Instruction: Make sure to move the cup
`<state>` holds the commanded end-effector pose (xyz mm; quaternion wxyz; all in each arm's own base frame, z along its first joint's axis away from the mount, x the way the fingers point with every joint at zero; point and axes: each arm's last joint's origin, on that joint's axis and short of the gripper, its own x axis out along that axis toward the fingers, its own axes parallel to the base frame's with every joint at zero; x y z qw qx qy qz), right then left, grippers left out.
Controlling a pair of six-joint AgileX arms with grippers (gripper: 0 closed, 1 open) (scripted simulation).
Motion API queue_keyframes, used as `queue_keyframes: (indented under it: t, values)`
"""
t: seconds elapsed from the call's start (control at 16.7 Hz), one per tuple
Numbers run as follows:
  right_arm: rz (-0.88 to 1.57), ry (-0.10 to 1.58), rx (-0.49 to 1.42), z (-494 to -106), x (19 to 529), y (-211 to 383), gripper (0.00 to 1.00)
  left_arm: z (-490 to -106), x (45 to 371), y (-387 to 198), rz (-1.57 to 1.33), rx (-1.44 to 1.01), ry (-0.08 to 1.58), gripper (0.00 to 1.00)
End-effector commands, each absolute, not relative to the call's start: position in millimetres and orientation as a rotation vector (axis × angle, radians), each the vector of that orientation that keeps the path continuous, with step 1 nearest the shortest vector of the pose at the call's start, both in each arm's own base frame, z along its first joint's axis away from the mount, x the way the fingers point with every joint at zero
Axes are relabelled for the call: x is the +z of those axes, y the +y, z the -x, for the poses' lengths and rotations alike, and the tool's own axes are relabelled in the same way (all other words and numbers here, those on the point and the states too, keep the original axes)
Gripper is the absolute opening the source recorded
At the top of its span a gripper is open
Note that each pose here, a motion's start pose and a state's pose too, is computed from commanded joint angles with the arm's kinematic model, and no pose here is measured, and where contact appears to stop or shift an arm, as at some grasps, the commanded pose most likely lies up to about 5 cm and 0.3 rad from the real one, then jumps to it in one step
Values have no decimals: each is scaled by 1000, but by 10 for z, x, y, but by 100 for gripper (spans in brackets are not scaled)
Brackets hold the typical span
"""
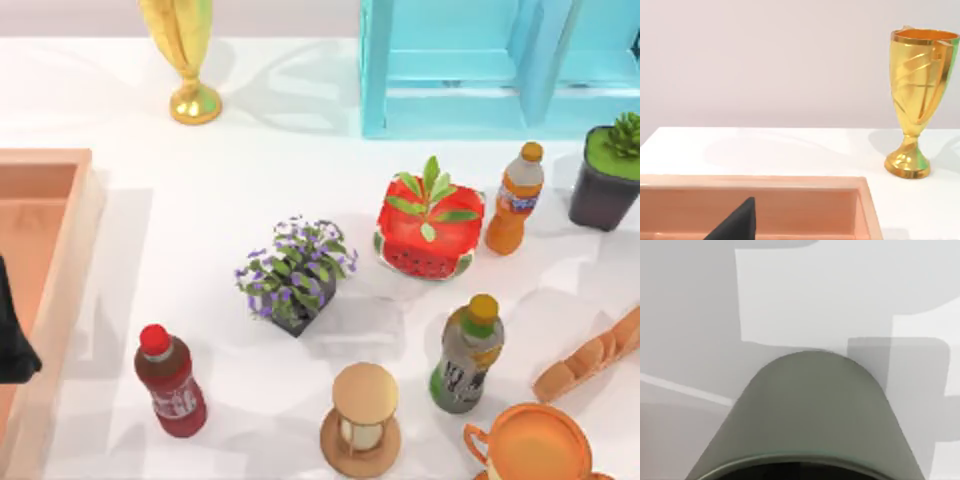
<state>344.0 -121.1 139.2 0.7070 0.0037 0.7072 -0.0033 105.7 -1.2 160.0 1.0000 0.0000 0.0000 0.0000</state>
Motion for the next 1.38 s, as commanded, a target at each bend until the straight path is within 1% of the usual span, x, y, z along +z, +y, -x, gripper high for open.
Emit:
queue_keyframes:
  t: [0.42, 0.48, 1.08, 1.2, 1.38]
  values:
    - [-8, 1571, -7, -3440, 1392, -1211, 2, -1057, 1600, -12, 0, 0, 0, 100]
    - [-8, 1571, -7, -3440, 1392, -1211, 0, -1057, 1600, -12, 0, 0, 0, 100]
    - [-7, 1573, -7, -3451, 1407, -1252, 0, -1057, 1600, -12, 0, 0, 0, 100]
    - [-1, 1581, -3, -3485, 1454, -1401, 0, -1057, 1600, -12, 0, 0, 0, 100]
    - [13, 1575, -9, -3562, 1635, -1797, 0, -1057, 1600, -12, 0, 0, 0, 100]
